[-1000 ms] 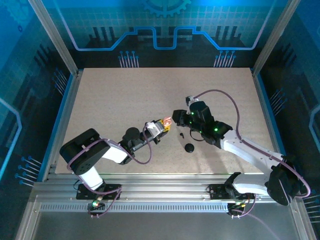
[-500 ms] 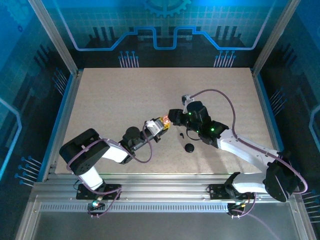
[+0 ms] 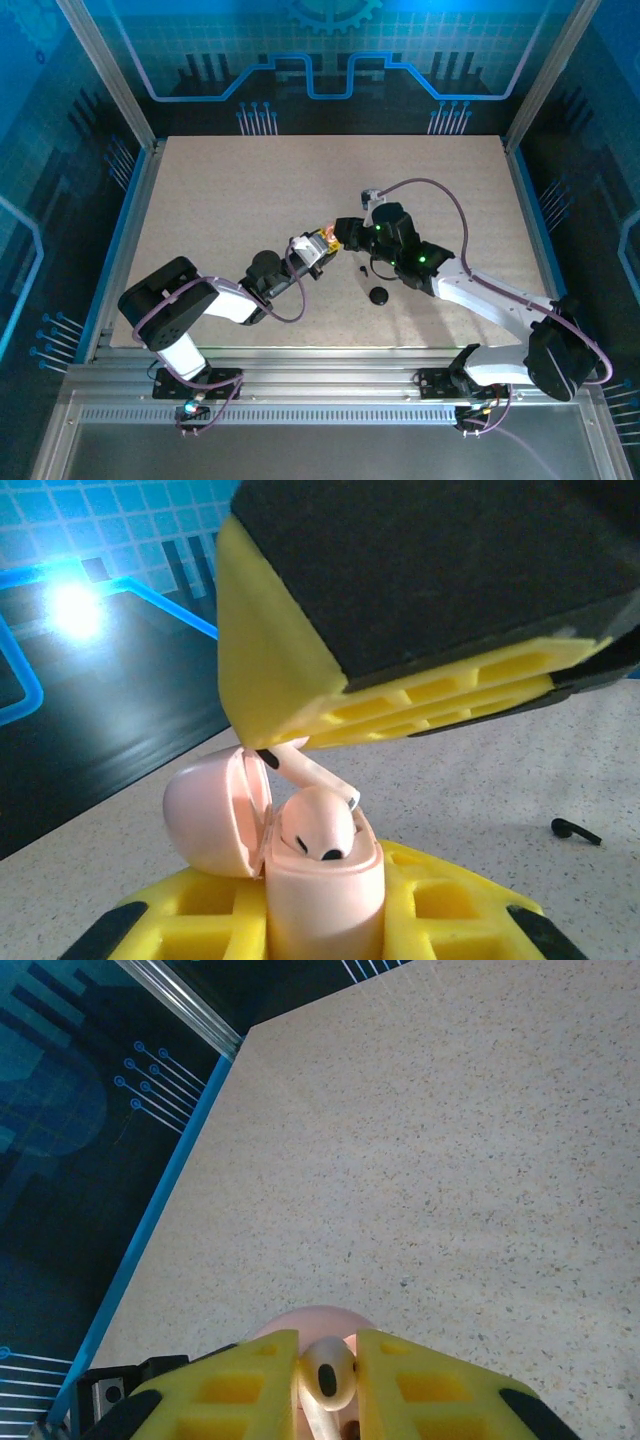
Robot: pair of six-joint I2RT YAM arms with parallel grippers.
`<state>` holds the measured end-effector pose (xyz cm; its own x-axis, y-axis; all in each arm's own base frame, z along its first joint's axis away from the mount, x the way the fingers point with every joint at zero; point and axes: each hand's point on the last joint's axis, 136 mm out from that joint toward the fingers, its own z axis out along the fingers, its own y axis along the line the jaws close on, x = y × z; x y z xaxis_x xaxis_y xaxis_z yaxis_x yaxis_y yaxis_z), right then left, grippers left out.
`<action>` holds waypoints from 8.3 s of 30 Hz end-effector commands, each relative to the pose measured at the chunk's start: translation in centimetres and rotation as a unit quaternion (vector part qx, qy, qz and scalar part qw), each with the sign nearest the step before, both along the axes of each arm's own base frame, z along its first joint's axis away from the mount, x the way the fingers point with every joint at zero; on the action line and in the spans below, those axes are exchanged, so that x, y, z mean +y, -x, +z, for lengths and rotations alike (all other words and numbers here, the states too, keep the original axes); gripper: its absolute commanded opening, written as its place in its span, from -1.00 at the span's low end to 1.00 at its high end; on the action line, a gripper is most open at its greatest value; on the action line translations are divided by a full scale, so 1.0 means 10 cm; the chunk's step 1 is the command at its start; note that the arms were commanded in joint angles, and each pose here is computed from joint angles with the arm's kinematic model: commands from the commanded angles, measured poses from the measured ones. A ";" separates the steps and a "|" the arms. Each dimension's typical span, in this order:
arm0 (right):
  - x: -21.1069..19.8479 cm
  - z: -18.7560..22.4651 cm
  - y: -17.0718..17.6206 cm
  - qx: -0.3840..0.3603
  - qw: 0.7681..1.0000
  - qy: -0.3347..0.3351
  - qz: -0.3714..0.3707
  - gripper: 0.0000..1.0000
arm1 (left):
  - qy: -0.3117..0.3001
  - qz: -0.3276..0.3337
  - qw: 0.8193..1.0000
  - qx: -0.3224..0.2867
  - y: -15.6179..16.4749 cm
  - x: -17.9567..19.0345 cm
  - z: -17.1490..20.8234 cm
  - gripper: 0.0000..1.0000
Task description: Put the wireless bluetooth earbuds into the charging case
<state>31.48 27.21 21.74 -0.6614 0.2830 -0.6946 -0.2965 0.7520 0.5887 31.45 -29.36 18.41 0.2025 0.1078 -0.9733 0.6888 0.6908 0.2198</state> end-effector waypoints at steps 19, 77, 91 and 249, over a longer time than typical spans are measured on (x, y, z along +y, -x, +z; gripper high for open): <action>-0.12 0.60 0.03 -0.147 0.989 0.013 -0.003 -0.61 | 0.102 -0.022 0.994 0.013 0.02 -0.04 0.47 -0.72; -1.71 -2.01 0.78 0.413 0.868 0.273 -0.049 -0.52 | 0.012 -0.010 0.997 0.077 0.38 0.28 -0.37 -0.71; -1.78 -1.45 0.82 0.439 0.830 0.342 0.042 -0.31 | 0.008 -0.005 0.997 0.070 0.38 0.31 -0.36 -0.71; 0.20 -0.16 0.41 0.026 0.989 -0.087 0.113 -0.62 | 0.052 -0.015 0.998 0.020 0.23 0.14 0.14 -0.72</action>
